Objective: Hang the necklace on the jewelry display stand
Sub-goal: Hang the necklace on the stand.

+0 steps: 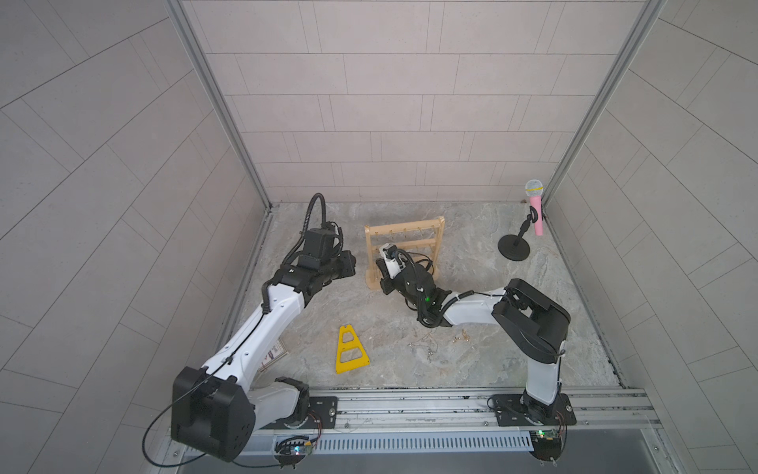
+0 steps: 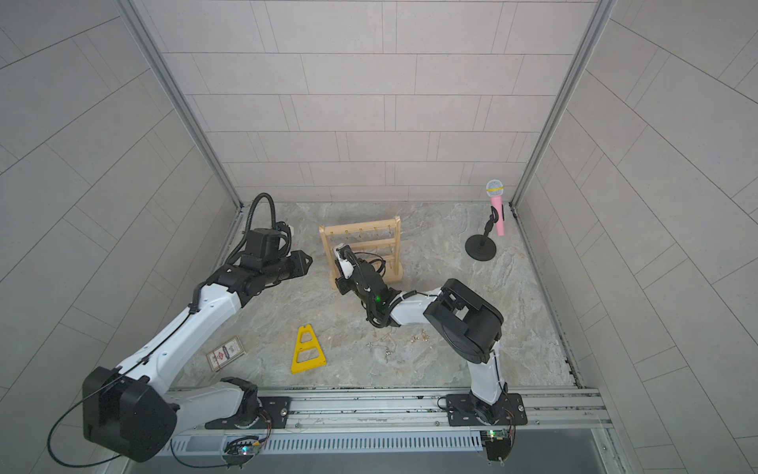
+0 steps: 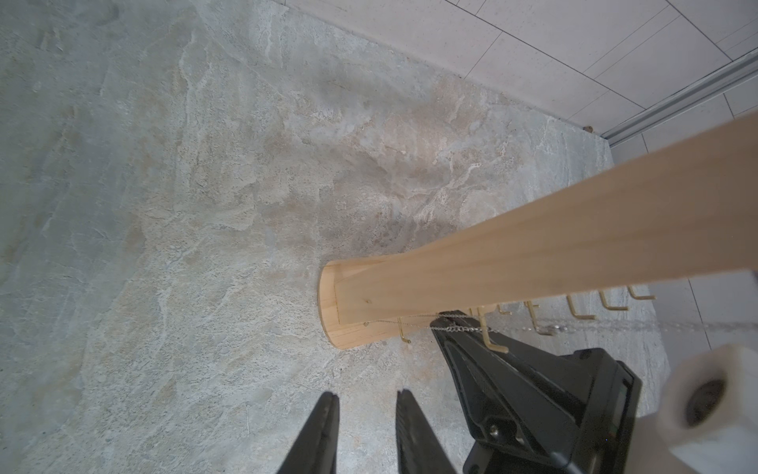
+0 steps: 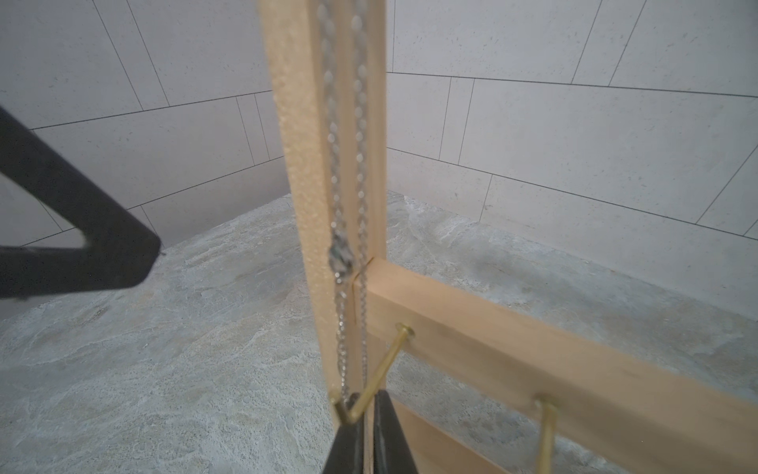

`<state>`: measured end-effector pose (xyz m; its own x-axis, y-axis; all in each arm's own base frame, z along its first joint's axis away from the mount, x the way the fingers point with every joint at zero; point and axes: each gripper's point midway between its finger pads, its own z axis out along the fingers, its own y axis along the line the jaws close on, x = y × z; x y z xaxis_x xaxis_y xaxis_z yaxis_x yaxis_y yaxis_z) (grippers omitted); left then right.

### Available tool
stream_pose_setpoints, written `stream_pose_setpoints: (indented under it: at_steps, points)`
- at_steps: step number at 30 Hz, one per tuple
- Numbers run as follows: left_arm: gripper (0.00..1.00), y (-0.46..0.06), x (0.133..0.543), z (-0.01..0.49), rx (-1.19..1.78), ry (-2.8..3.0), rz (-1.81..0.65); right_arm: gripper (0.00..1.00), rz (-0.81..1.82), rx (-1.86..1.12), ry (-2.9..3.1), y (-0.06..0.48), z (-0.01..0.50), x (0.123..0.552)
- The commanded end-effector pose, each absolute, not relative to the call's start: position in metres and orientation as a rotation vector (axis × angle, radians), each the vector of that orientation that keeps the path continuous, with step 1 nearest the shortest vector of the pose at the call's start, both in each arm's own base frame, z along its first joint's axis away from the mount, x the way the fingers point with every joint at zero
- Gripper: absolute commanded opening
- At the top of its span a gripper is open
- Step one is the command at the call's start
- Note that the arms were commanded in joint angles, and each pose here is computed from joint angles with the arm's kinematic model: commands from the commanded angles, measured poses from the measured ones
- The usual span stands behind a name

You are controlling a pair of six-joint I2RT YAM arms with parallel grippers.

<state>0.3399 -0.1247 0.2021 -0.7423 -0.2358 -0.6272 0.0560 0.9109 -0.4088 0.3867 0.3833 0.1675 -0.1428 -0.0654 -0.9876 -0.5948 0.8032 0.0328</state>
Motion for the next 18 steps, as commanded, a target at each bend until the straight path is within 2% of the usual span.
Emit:
stream_pose_setpoints:
  at_steps: [1, 13, 18]
  points:
    - [0.29, -0.1205, 0.3419, 0.1995, -0.145, 2.350, -0.516, 0.10, 0.513, -0.515, 1.651, 0.3856, 0.1745, 0.3894]
    - [0.29, -0.1206, 0.3415, 0.1984, -0.147, 2.352, -0.518, 0.12, 0.517, -0.517, 1.648, 0.3829, 0.1741, 0.3863]
    - [0.29, -0.1203, 0.3419, 0.1981, -0.147, 2.352, -0.515, 0.06, 0.517, -0.518, 1.645, 0.3836, 0.1751, 0.3870]
